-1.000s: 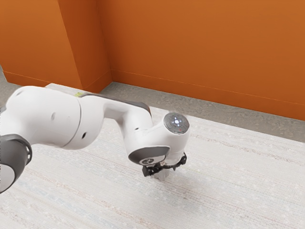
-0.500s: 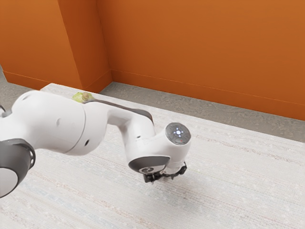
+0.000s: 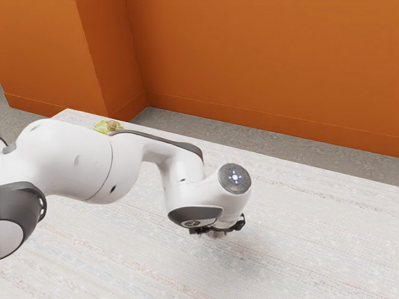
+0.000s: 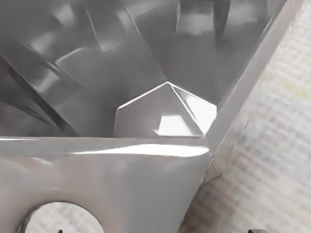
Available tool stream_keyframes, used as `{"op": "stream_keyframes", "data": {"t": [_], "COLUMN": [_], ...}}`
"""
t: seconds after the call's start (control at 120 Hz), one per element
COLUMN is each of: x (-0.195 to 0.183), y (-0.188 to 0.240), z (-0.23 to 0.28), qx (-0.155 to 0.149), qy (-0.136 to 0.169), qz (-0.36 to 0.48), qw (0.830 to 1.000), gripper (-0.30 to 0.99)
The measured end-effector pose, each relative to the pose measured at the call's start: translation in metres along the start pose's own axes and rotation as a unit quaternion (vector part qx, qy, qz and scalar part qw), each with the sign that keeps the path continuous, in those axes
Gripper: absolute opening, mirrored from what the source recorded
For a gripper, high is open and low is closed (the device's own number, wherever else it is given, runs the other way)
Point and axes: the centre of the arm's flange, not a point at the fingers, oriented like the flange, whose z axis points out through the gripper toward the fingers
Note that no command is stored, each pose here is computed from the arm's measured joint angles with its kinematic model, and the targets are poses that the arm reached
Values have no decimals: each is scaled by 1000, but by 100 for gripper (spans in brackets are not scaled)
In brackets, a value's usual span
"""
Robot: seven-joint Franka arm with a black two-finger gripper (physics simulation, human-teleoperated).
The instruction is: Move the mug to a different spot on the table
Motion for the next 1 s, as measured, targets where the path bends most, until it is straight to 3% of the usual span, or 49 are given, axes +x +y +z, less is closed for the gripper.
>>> {"op": "stream_keyframes", "data": {"t": [0.267,0.767,1.0], "x": [-2,20,21], "y": [0,-3,-3], "z": [2,2,2], "qx": [2,-22,-23], "qy": [4,-24,-26], "qz": [26,-30,-37], "qw": [1000,999,999], "gripper": [40,35,25]}}
